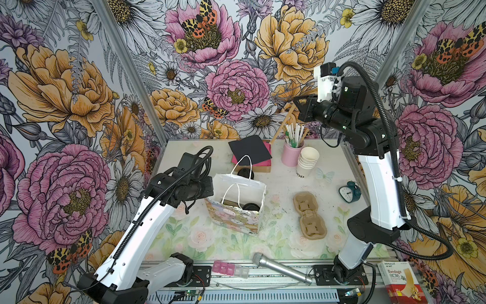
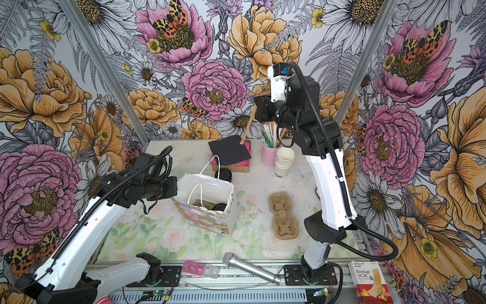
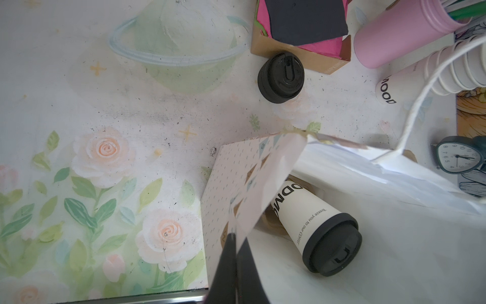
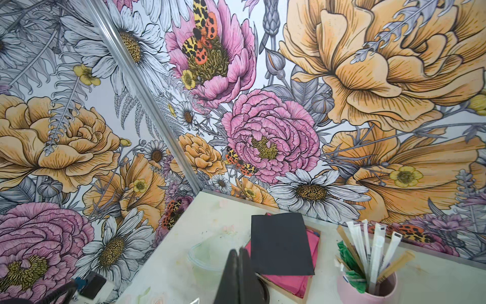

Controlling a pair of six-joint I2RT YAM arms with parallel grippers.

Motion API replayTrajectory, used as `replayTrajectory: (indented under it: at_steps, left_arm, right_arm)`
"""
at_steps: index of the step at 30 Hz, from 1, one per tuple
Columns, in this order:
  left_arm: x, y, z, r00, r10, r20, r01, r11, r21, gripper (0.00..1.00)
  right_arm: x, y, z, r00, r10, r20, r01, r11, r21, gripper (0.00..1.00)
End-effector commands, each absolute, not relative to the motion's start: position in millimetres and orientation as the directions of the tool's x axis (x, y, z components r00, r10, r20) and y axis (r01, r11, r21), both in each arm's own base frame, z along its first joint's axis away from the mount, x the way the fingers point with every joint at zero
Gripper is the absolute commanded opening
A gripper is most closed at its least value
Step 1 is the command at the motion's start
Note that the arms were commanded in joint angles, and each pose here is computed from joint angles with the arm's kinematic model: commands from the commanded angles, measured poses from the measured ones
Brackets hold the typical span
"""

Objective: Pack a coffee takeout order
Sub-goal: Place the straw in the takeout bag.

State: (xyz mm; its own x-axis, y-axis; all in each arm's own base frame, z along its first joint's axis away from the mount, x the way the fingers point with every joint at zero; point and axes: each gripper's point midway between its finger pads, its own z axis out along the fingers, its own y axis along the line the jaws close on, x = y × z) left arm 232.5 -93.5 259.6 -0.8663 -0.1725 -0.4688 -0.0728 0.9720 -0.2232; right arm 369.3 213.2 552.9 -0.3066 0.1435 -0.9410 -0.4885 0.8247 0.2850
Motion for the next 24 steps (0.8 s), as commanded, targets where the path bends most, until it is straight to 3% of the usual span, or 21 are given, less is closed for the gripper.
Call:
replayTrajectory:
  at_steps: [1,11,24]
  left_arm:
    - [230,-97,264,-0.856,-0.174,-0.486,-0.054,0.967,-0.250,0.00]
    - [229,-97,262,-0.856,-0.175,-0.486,-0.053,0.966,-0.254,0.00]
    - [229,-97,260,-0.854,-0.185,-0.485,-0.060,0.963,-0.262,0.00]
  right_arm:
    - [347,223,574,-0.289,0.204,-0.935,-0.516,0.790,0.332,0.00]
    - [298,282,584,-0.295,0.175,-0.939,-0.642,0.692,0.331,0.00]
    - [265,340,572,-0.325,0.110,-0.939,-0.729,0.604,0.323,0.00]
